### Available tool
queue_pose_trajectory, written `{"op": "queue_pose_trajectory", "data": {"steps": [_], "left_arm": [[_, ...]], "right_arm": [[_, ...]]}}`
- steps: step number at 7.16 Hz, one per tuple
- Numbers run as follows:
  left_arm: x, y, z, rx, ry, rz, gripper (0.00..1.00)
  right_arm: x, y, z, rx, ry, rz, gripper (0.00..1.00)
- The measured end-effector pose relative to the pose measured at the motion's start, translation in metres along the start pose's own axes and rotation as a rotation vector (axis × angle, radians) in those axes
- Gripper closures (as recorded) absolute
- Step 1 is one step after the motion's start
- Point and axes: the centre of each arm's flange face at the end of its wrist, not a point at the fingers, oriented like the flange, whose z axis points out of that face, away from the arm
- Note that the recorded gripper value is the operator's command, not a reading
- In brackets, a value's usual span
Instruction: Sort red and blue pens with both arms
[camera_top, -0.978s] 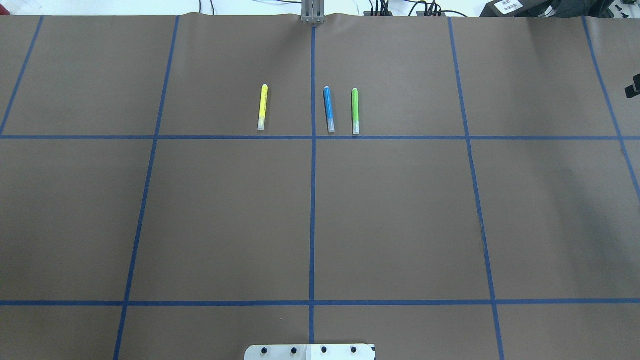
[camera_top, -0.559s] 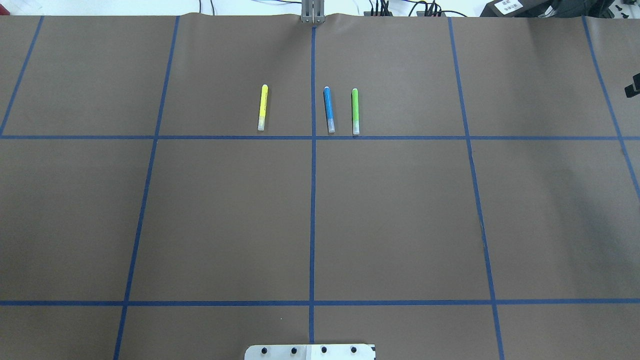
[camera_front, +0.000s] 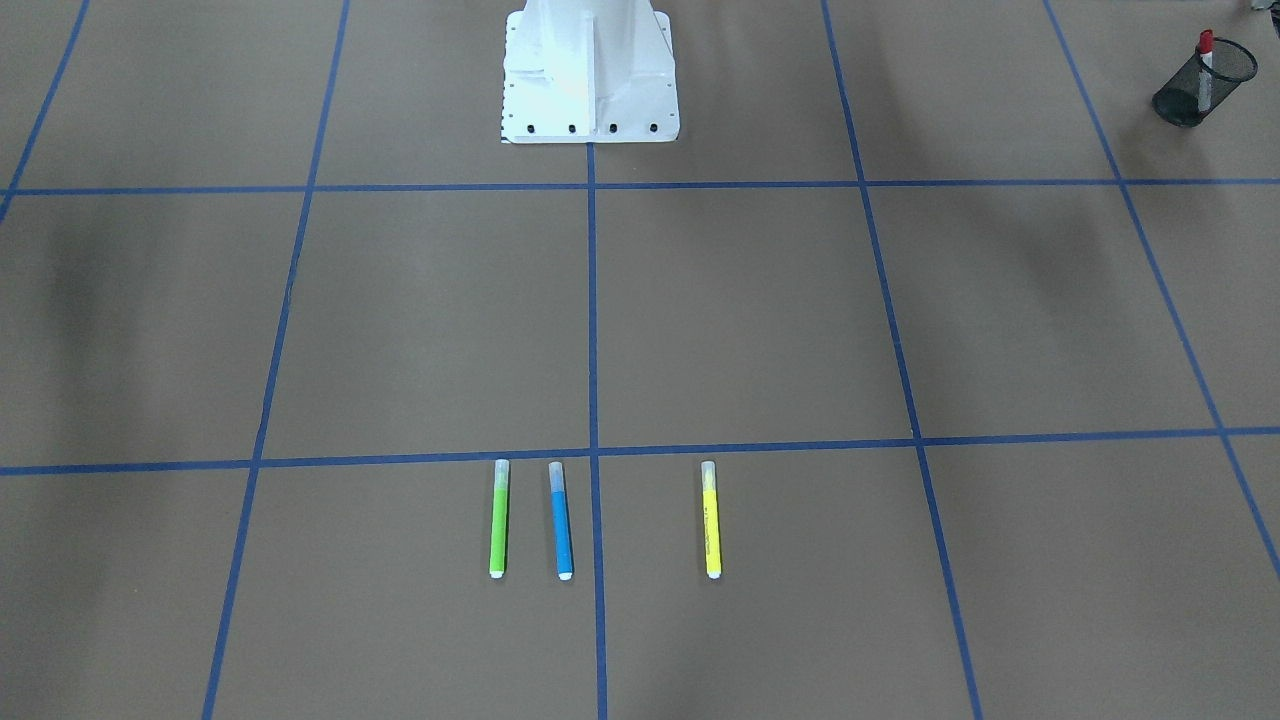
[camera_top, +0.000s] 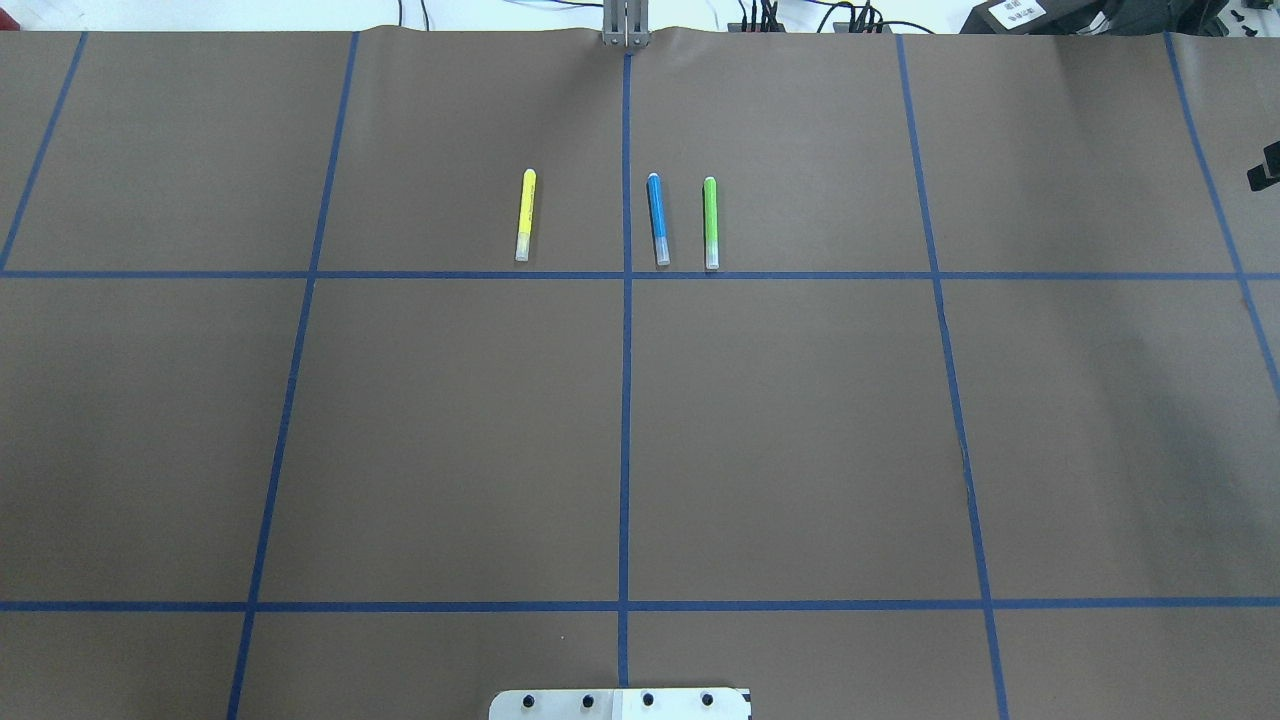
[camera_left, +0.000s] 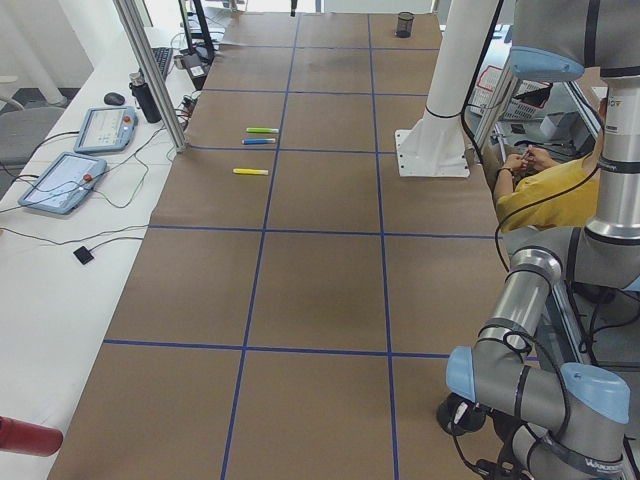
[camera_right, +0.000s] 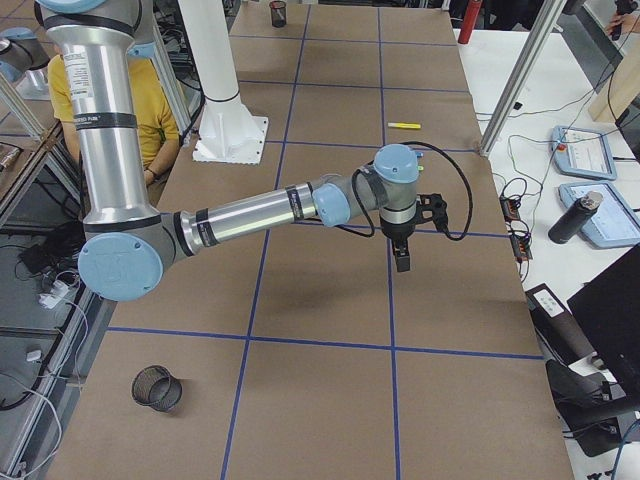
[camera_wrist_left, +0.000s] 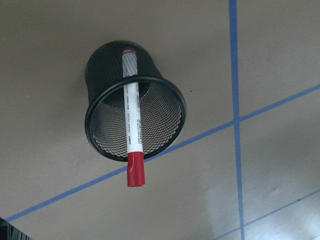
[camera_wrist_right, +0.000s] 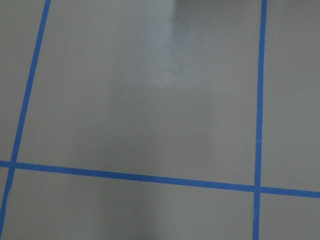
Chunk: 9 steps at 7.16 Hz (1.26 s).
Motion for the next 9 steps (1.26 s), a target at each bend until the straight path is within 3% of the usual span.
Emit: {"op": "queue_pose_trajectory", "data": {"steps": [3,5,9], "left_arm": [[0.062,0.023,-0.039,0.15,-0.106,0.212,0.0],[0.13,0.055,-0.053,0.216,-0.184,0.353,0.0],[0.288,0.068,-0.01,0.327,-0.299,0.634,0.0]], "right_arm": [[0.003,0.003,0.003,-0.008,0.001,0.008,0.0],[0.006,0.003,0.006,-0.014,0.002,0.015,0.0],[0.005,0.004,0.009,-0.024,-0.004,0.031,0.0]]}}
